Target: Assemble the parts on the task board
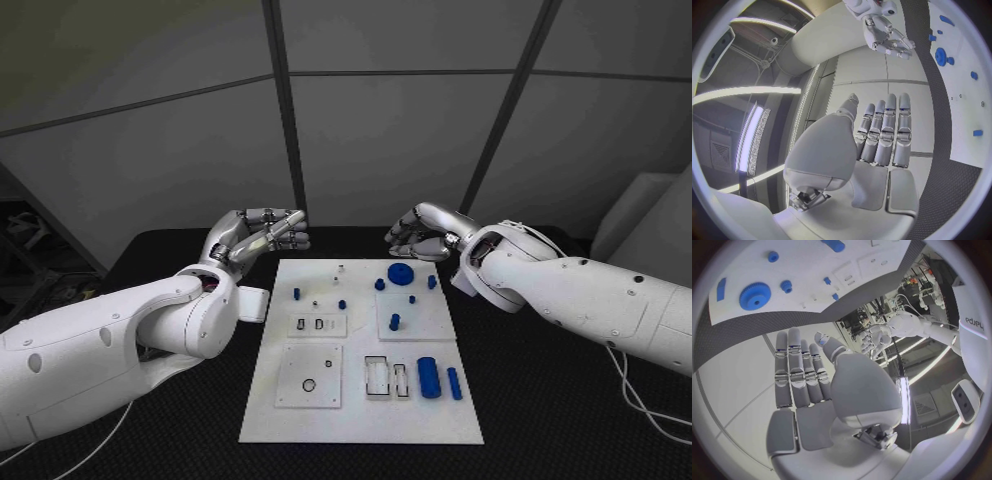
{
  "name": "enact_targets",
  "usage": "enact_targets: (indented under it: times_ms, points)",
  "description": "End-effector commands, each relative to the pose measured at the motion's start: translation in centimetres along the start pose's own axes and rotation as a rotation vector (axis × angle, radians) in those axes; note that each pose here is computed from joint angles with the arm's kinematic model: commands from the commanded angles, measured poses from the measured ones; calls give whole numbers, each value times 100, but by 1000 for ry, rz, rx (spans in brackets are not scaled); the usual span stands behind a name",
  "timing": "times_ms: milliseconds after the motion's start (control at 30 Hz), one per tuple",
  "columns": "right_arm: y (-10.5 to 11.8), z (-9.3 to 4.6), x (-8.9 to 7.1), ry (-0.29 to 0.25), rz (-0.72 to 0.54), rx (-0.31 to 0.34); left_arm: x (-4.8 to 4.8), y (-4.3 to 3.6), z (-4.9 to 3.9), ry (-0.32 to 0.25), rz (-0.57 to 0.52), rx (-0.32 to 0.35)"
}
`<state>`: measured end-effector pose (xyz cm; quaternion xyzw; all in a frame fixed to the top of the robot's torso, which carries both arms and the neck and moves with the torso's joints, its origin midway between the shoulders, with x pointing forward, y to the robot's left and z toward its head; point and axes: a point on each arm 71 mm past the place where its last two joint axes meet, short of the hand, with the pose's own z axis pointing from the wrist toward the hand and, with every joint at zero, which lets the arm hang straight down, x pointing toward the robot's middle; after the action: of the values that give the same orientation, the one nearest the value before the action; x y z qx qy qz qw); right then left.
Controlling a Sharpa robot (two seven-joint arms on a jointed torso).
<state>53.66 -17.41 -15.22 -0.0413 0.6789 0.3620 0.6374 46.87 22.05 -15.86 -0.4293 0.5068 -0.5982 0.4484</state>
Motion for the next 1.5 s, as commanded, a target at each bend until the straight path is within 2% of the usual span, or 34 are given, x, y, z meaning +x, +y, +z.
enact_targets:
  times_ms: [33, 200, 433, 867, 1300, 1500]
  points:
    - [17, 37, 39, 99, -226, 49, 76, -32, -41, 61, -4, -4]
    - [69, 86, 68, 140, -304, 65, 107, -54, -77, 75, -10, -6]
    - [143, 139, 113, 166, -350, 62, 117, -61, -90, 82, -13, -9]
    - [194, 229, 190, 202, -362, 63, 121, -63, -94, 87, -15, -11]
    - [235, 282, 230, 211, -363, 57, 120, -65, -99, 90, -16, -10]
    - [225, 290, 248, 232, -365, 66, 112, -65, -98, 89, -16, -11]
